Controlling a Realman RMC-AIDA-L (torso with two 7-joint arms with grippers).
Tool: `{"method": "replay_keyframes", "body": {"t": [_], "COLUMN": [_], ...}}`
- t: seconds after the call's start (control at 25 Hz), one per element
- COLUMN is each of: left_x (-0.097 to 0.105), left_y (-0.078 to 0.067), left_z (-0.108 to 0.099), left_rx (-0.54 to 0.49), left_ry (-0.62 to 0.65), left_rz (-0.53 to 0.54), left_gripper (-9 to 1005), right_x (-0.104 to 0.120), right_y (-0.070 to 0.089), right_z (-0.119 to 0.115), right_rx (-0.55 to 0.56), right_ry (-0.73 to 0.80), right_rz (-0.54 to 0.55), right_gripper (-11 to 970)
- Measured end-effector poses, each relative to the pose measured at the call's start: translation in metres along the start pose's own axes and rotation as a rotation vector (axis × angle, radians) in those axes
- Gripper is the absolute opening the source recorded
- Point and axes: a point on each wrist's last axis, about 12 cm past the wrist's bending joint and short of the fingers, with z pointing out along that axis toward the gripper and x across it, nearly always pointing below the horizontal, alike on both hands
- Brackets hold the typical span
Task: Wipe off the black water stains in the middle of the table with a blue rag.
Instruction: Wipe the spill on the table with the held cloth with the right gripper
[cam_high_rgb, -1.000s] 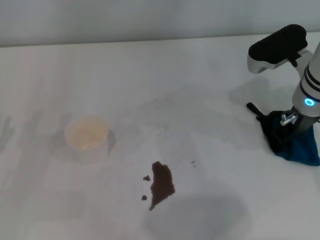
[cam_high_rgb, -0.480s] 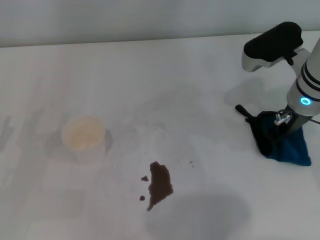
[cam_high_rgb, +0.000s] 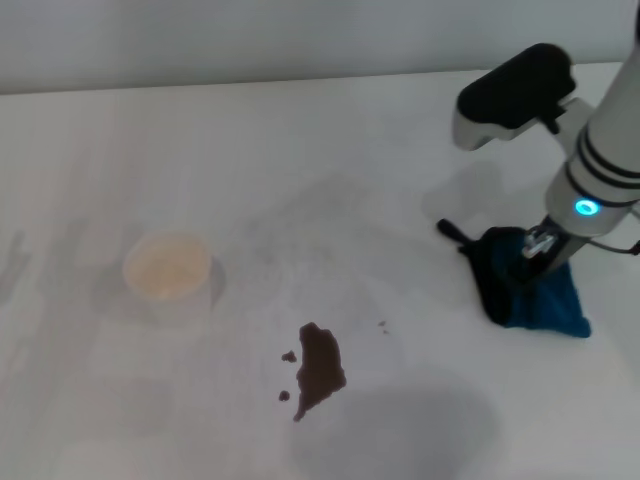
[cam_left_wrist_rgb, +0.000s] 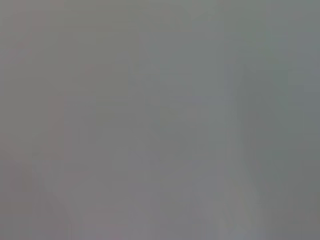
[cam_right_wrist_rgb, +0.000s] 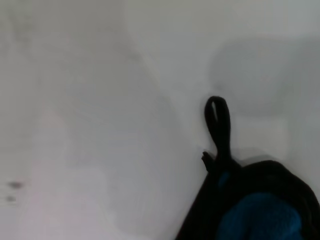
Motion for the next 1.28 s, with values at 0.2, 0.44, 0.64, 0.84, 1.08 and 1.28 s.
{"method": "replay_keyframes", "body": {"t": [0.2, 0.44, 0.64, 0.84, 1.08, 1.28], "left_x": [-0.001, -0.001, 0.000, 0.000, -0.003, -0.004], "left_y": [0.000, -0.001, -0.001, -0.002, -0.002, -0.003], "left_z": [0.002, 0.003, 0.002, 0.002, 0.007, 0.011], "left_rx": [0.003, 0.004, 0.003, 0.003, 0.010, 0.018], "left_ry": [-0.005, -0.007, -0.003, -0.003, -0.019, -0.027], "left_rz": [-0.001, -0.006, -0.009, -0.009, -0.009, -0.009], "left_gripper": [877, 876, 876, 876, 876, 877], "right_x": [-0.007, -0.014, -0.013, -0.010, -0.005, -0.001], "right_y": [0.024, 0.059, 0.096, 0.122, 0.152, 0.179], "right_z": [0.002, 0.005, -0.008, -0.011, -0.007, -0.008], "right_rx": [-0.040, -0.067, -0.130, -0.132, -0.149, -0.221], "right_ry": [-0.025, -0.040, -0.105, -0.112, -0.102, -0.111], "right_rz": [-0.071, -0.155, -0.251, -0.317, -0.394, -0.466], "right_gripper": [68, 70, 69, 69, 68, 70]}}
